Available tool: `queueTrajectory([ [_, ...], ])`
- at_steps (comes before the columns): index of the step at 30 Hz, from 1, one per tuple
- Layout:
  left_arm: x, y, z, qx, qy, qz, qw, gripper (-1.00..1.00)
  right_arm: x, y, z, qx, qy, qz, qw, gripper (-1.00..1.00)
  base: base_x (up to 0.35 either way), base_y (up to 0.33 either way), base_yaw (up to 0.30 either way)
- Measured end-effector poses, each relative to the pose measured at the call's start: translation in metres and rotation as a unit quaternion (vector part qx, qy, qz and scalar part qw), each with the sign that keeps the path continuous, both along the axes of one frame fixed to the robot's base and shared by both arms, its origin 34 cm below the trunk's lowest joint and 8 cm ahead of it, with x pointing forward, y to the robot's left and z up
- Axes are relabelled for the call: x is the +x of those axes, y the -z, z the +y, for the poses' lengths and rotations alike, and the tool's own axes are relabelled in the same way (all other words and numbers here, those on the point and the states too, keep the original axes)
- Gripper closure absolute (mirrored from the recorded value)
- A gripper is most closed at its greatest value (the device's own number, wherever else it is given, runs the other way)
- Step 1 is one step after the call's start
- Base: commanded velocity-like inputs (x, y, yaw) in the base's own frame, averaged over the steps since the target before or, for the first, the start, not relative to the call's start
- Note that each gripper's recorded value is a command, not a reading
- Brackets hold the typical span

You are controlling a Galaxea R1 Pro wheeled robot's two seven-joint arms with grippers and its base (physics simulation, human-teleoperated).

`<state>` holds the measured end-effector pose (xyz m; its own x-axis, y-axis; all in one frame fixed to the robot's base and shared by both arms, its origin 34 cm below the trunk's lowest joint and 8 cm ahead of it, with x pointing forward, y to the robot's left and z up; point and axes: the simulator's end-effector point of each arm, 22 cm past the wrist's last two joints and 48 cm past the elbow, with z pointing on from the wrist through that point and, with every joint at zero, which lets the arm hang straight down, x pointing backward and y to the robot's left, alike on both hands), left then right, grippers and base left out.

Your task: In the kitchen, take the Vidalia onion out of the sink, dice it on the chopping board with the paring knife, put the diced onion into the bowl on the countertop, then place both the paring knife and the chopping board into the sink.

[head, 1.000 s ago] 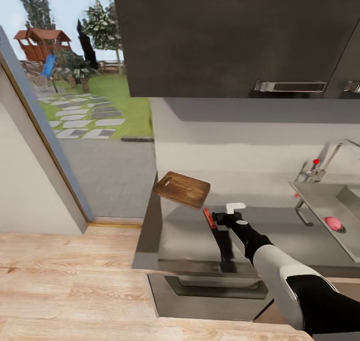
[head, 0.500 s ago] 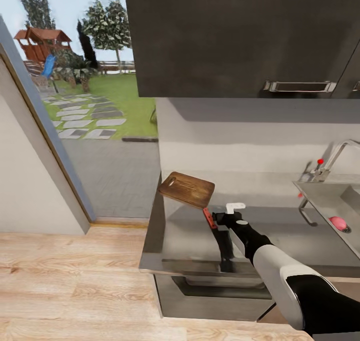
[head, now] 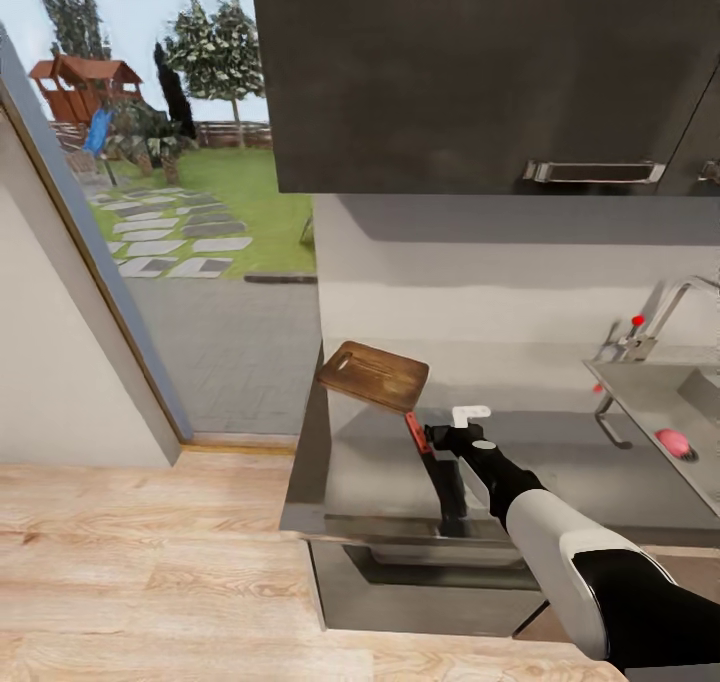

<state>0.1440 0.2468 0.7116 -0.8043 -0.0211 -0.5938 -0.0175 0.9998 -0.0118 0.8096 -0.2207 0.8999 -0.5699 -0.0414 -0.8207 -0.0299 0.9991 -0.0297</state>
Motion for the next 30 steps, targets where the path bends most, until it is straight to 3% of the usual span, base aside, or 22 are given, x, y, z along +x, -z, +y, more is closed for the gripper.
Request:
queueTrajectory([
  [10,0.0009,-0.0003,0.0000,0.000,0.000,-0.001,1.0000,-1.00,-0.0002,0.0000,0.0005,0.000,0.000,0.000,1.0000,-1.00,-0.009,0.000,0.000],
  [30,-0.0001,0.0000,0.0002,0.000,0.000,0.000,1.0000,-1.00,-0.0005,0.0002,0.0010,0.000,0.000,0.000,1.0000,-1.00,0.119,0.000,0.000],
])
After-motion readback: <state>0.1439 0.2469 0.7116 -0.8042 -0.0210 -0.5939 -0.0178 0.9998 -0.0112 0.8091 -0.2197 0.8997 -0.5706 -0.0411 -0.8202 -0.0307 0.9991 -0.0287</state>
